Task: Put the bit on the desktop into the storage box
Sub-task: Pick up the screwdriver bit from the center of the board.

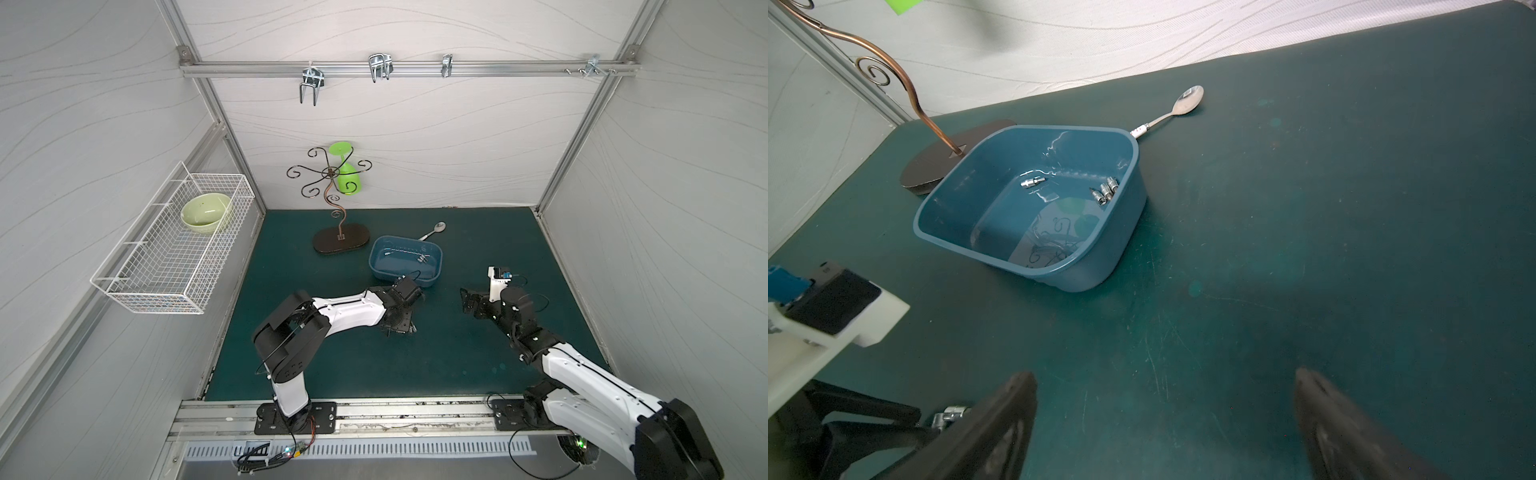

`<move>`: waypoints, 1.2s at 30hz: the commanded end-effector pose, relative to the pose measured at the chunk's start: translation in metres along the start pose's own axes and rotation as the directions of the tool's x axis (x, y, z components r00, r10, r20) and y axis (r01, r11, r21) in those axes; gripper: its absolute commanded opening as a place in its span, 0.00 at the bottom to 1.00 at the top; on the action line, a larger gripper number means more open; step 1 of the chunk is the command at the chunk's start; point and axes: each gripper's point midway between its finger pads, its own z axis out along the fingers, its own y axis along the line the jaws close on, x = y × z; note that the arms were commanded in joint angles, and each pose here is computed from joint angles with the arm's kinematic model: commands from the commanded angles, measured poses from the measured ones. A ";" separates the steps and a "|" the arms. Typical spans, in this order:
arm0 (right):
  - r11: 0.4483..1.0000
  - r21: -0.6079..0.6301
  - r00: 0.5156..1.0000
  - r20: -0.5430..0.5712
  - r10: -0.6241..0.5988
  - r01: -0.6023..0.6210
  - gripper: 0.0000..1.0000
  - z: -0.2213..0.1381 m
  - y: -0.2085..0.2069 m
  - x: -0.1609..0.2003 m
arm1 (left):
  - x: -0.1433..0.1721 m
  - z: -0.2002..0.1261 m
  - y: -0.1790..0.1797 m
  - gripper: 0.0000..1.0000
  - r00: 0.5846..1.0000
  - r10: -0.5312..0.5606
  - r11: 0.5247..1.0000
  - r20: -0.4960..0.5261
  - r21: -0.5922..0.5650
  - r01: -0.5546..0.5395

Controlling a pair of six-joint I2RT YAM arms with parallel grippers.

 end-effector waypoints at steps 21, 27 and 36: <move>1.000 0.004 0.999 0.037 0.014 -0.014 0.99 -0.004 0.001 -0.015 | -0.014 0.005 -0.005 0.20 1.000 0.005 1.000 0.031 -0.024 -0.005; 1.000 0.004 0.999 0.037 0.014 -0.014 0.99 -0.005 0.000 -0.014 | -0.014 0.003 0.003 0.14 0.999 -0.011 0.998 0.041 -0.057 0.013; 1.000 0.002 0.999 0.037 0.014 -0.014 0.99 -0.004 0.001 -0.014 | -0.031 -0.027 0.003 0.10 0.994 -0.021 0.998 0.109 -0.048 0.026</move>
